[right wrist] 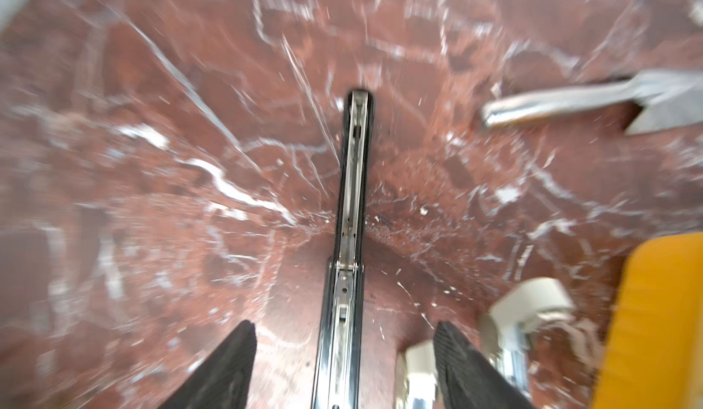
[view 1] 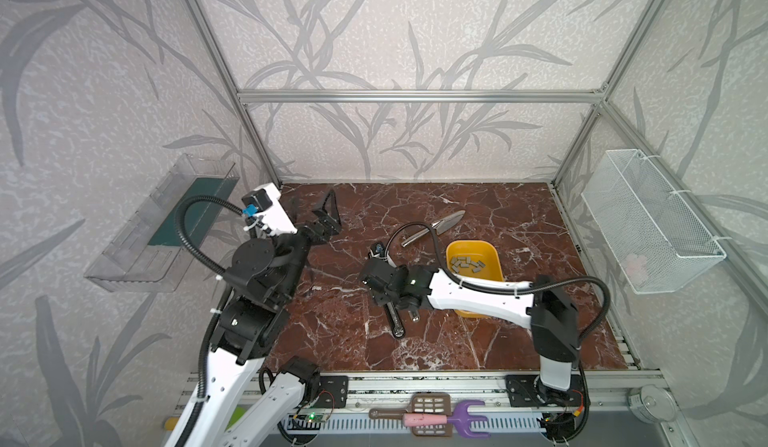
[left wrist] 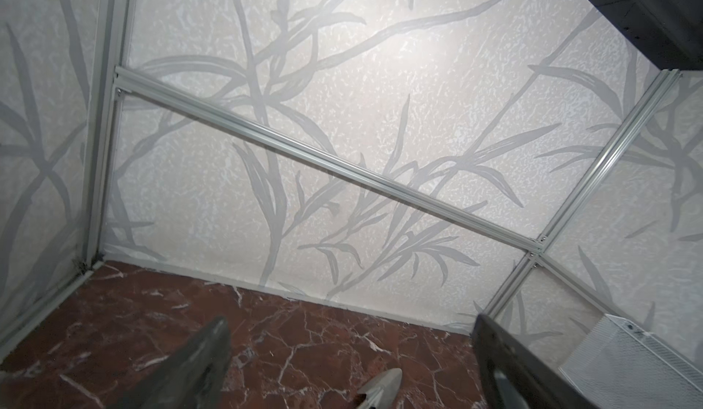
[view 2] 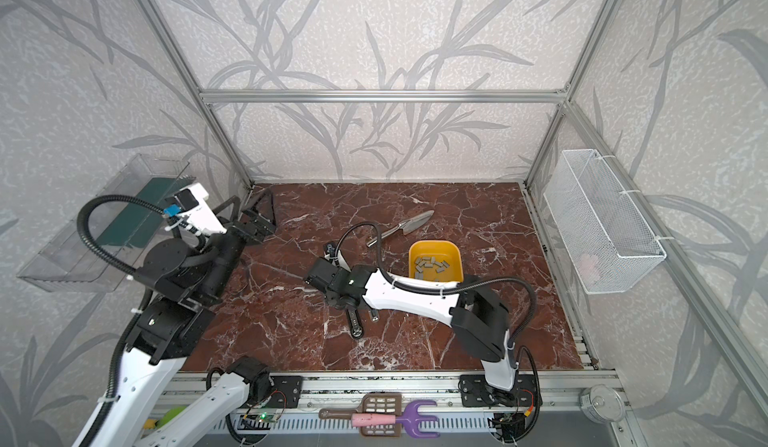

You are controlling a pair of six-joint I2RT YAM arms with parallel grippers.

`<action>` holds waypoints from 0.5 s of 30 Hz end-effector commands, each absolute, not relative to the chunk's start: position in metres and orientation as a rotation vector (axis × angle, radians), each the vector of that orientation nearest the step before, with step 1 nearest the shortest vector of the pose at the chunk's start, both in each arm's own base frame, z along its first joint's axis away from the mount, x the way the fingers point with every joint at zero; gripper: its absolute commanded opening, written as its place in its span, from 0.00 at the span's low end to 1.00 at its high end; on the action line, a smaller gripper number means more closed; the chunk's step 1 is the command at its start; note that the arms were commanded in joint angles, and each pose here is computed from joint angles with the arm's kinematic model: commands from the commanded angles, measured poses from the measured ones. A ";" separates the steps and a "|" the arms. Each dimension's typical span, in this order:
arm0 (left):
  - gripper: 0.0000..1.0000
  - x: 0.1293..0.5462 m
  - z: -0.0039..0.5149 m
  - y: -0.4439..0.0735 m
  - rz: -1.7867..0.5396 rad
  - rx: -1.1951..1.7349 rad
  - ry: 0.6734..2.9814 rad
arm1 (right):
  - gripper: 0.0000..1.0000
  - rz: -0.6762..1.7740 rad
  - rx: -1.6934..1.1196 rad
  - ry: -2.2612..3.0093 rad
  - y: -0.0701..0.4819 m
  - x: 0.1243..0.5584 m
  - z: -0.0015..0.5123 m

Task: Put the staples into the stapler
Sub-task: 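Set the opened black stapler flat on the table with the right gripper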

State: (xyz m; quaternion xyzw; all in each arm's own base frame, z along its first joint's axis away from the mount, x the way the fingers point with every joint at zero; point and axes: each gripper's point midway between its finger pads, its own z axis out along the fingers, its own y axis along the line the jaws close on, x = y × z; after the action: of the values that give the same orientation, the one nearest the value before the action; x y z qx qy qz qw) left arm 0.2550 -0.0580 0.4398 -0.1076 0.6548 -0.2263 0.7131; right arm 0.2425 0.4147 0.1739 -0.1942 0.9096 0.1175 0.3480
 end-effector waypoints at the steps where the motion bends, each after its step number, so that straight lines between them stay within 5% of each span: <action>1: 0.99 0.246 0.388 -0.054 -0.511 -0.277 1.545 | 0.75 0.311 -0.492 2.268 0.376 0.231 0.233; 5: 0.99 0.247 0.326 -0.027 -0.323 -0.369 1.613 | 0.77 0.340 -0.397 2.238 0.314 0.217 0.241; 8: 0.99 0.258 0.278 -0.044 -0.401 -0.348 1.663 | 0.99 0.459 -0.176 2.154 0.274 0.218 0.239; 11: 0.99 0.262 0.253 -0.072 -0.556 -0.279 1.693 | 0.99 0.448 0.006 2.125 0.226 0.226 0.234; 15: 0.99 0.259 0.245 -0.057 -0.462 -0.354 1.778 | 0.99 0.505 0.115 2.254 0.197 0.248 0.219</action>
State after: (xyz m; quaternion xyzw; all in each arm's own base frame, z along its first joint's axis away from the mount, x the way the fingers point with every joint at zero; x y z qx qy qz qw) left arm 0.2600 -0.0629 0.2095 -0.1208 0.7934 -0.1785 0.5693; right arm 0.2383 0.2028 0.2144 0.0080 0.8912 0.1589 0.4247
